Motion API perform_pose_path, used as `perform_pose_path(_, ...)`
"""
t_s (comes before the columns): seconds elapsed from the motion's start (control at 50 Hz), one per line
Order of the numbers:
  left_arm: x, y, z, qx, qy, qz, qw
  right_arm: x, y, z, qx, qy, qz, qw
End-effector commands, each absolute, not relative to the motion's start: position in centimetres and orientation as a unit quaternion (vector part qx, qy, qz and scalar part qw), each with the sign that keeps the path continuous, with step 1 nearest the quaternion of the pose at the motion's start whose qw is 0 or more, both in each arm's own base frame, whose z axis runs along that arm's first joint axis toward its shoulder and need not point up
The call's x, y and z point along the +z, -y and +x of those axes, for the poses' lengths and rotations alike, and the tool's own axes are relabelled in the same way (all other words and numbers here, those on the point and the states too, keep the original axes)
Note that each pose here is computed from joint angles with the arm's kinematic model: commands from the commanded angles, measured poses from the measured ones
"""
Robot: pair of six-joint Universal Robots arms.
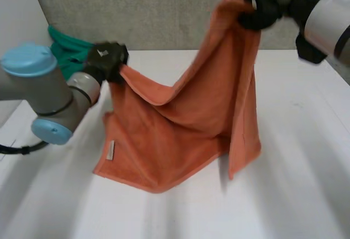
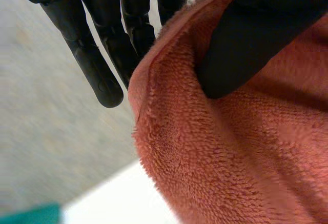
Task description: Fold the laundry.
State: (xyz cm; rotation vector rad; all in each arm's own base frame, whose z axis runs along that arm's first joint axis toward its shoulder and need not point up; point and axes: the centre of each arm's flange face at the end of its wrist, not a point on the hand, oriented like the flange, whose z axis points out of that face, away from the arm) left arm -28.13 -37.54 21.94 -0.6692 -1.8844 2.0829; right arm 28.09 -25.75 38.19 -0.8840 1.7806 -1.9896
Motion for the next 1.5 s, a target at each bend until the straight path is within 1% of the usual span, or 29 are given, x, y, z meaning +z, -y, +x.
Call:
perform_pose_path(0.02, 24.2, 35.9, -27.9, 0.734, 0.618, -0.249, 0.135, 30.1, 29.8, 28.5, -0.599, -0.708, -0.359, 0.103)
perform_pose_path(0.1, 23.0, 36.0, -28.2, 0.727, 0.622, -0.262, 0.124, 26.9, 32.2, 28.9, -0.581, -0.726, -0.363, 0.058)
perform_pose_path(0.16, 21.3, 37.4, -28.3, 0.726, 0.619, -0.288, 0.081, 25.7, 34.2, 29.5, -0.593, -0.727, -0.345, 0.036)
perform_pose_path(0.22, 22.4, 39.4, -28.3, 0.754, 0.586, -0.298, 0.011, 26.2, 36.2, 30.1, -0.632, -0.705, -0.321, 0.026)
perform_pose_path(0.26, 23.9, 40.2, -28.3, 0.775, 0.562, -0.290, -0.020, 27.5, 38.1, 30.7, -0.685, -0.670, -0.285, 0.030)
perform_pose_path(0.28, 25.9, 40.8, -28.4, 0.801, 0.529, -0.276, -0.046, 28.3, 38.7, 30.9, -0.708, -0.652, -0.270, 0.036)
perform_pose_path(0.32, 28.0, 41.2, -28.5, 0.829, 0.493, -0.257, -0.057, 30.8, 39.8, 31.3, -0.767, -0.596, -0.233, 0.052)
perform_pose_path(0.34, 30.6, 41.2, -28.6, 0.861, 0.447, -0.235, -0.061, 31.5, 40.0, 31.4, -0.782, -0.579, -0.223, 0.058)
perform_pose_path(0.38, 33.4, 40.7, -28.5, 0.886, 0.405, -0.215, -0.066, 34.1, 40.6, 31.6, -0.831, -0.517, -0.192, 0.071)
perform_pose_path(0.42, 37.5, 39.4, -28.2, 0.918, 0.342, -0.188, -0.070, 36.4, 40.5, 31.4, -0.862, -0.472, -0.171, 0.073)
perform_pose_path(0.46, 39.5, 38.6, -28.1, 0.932, 0.309, -0.174, -0.070, 38.8, 40.0, 31.3, -0.889, -0.423, -0.156, 0.076)
perform_pose_path(0.5, 41.5, 37.4, -28.2, 0.944, 0.279, -0.162, -0.067, 39.5, 39.8, 31.2, -0.895, -0.413, -0.151, 0.078)
perform_pose_path(0.56, 42.5, 36.4, -27.9, 0.946, 0.276, -0.159, -0.067, 40.0, 39.2, 31.0, -0.895, -0.410, -0.155, 0.080)
perform_pose_path(0.6, 41.9, 36.1, -27.8, 0.941, 0.287, -0.164, -0.067, 40.1, 39.0, 30.7, -0.893, -0.415, -0.156, 0.081)
perform_pose_path(0.62, 40.6, 35.9, -27.6, 0.932, 0.310, -0.174, -0.067, 40.0, 38.9, 30.6, -0.891, -0.419, -0.156, 0.080)
perform_pose_path(0.68, 38.7, 35.3, -27.4, 0.918, 0.342, -0.191, -0.065, 38.5, 38.5, 30.2, -0.872, -0.452, -0.170, 0.078)
perform_pose_path(0.7, 36.6, 35.0, -27.2, 0.901, 0.377, -0.204, -0.065, 38.2, 38.2, 30.2, -0.868, -0.458, -0.175, 0.079)
perform_pose_path(0.76, 32.8, 34.0, -26.9, 0.865, 0.441, -0.231, -0.061, 36.4, 36.9, 30.2, -0.839, -0.491, -0.215, 0.092)
perform_pose_path(0.78, 30.3, 33.0, -26.6, 0.837, 0.484, -0.249, -0.057, 35.7, 36.6, 30.2, -0.828, -0.502, -0.229, 0.097)
perform_pose_path(0.84, 26.5, 31.3, -26.4, 0.792, 0.543, -0.275, -0.055, 32.1, 35.9, 29.5, -0.774, -0.557, -0.278, 0.116)
perform_pose_path(0.86, 24.2, 30.0, -26.3, 0.762, 0.576, -0.292, -0.052, 31.0, 35.9, 29.1, -0.759, -0.574, -0.286, 0.117)
perform_pose_path(0.9, 22.3, 28.7, -26.4, 0.737, 0.600, -0.308, -0.048, 28.0, 35.6, 28.1, -0.712, -0.620, -0.309, 0.114)
perform_pose_path(0.96, 18.7, 25.5, -27.3, 0.685, 0.641, -0.345, -0.021, 24.7, 35.0, 26.9, -0.660, -0.667, -0.334, 0.090)
perform_pose_path(1.04, 15.9, 23.3, -28.4, 0.644, 0.666, -0.377, -0.003, 20.9, 34.6, 24.8, -0.608, -0.707, -0.359, 0.044)
perform_pose_path(1.08, 15.2, 22.5, -28.8, 0.628, 0.676, -0.386, 0.003, 19.6, 35.0, 23.1, -0.593, -0.724, -0.353, 0.015)
perform_pose_path(1.16, 14.8, 21.4, -28.8, 0.603, 0.698, -0.387, 0.007, 18.5, 35.3, 21.4, -0.585, -0.739, -0.334, -0.005)
perform_pose_path(1.3, 19.1, 21.4, -27.7, 0.632, 0.700, -0.330, 0.022, 17.0, 34.7, 19.3, -0.561, -0.763, -0.320, -0.011)
perform_pose_path(1.42, 21.0, 22.6, -25.4, 0.643, 0.710, -0.287, 0.013, 16.9, 33.8, 18.9, -0.560, -0.766, -0.316, -0.010)
perform_pose_path(1.5, 20.0, 22.8, -23.9, 0.611, 0.738, -0.287, 0.011, 16.7, 34.2, 18.2, -0.569, -0.763, -0.306, -0.019)
